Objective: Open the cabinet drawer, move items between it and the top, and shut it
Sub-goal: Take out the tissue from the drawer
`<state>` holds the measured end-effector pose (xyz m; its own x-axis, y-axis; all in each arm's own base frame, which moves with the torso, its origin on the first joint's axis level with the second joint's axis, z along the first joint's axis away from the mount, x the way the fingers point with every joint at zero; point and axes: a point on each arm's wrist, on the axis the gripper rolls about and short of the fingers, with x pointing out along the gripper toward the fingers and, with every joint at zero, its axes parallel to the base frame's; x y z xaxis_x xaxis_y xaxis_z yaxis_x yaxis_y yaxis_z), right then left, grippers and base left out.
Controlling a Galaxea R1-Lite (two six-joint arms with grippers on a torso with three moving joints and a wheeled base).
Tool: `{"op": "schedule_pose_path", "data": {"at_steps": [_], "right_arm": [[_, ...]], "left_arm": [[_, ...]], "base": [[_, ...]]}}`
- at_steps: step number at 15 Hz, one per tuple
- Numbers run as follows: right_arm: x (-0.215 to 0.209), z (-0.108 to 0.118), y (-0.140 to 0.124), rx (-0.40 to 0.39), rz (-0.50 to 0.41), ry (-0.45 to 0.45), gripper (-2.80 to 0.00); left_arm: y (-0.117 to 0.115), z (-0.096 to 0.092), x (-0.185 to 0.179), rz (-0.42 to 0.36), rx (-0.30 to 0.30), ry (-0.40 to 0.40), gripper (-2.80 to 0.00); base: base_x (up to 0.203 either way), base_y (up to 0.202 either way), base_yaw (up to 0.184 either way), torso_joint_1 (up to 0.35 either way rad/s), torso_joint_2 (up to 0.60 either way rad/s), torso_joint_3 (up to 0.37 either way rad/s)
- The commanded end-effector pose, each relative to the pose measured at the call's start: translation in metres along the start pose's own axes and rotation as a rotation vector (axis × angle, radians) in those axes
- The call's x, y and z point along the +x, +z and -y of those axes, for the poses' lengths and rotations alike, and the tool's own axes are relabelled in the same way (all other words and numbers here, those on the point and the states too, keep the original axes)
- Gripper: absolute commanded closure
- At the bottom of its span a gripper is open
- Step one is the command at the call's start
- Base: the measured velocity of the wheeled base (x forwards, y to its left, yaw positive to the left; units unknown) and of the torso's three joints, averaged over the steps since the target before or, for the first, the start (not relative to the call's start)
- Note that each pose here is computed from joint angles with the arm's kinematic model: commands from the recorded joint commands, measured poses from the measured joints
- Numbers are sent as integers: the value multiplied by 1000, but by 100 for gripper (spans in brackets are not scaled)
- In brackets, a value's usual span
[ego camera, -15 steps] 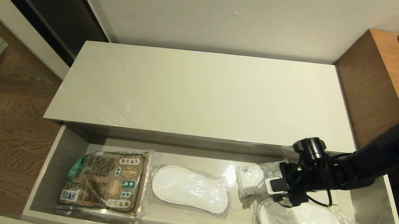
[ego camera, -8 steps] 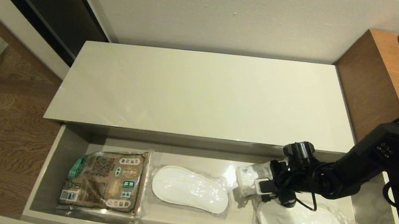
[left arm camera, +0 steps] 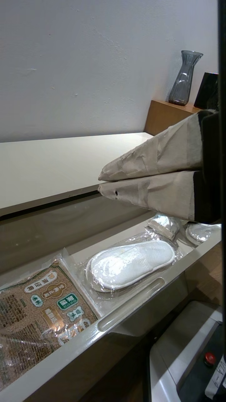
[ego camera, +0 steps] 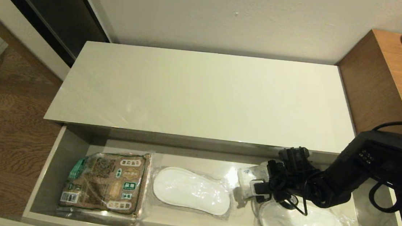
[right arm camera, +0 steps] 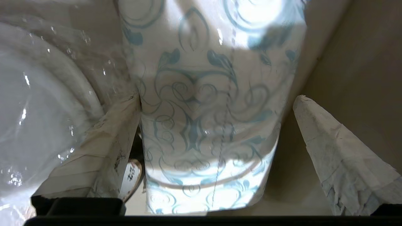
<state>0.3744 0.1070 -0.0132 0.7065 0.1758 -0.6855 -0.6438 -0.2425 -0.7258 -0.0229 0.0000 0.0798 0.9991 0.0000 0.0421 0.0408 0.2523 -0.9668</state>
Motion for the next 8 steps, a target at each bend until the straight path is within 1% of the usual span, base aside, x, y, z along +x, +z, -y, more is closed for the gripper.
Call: {"op": "schedule_pose_path", "data": {"at_steps": [1, 8], "right_arm": [[2, -3, 3, -17, 2, 7, -280], [-2, -12, 6, -19, -5, 33, -280]], "left_arm": [[0, 0, 0, 0, -8, 1, 0], [0, 0, 0, 0, -8, 1, 0]], "base": [[0, 0, 0, 0, 0, 0], [0, 0, 0, 0, 0, 0]]}}
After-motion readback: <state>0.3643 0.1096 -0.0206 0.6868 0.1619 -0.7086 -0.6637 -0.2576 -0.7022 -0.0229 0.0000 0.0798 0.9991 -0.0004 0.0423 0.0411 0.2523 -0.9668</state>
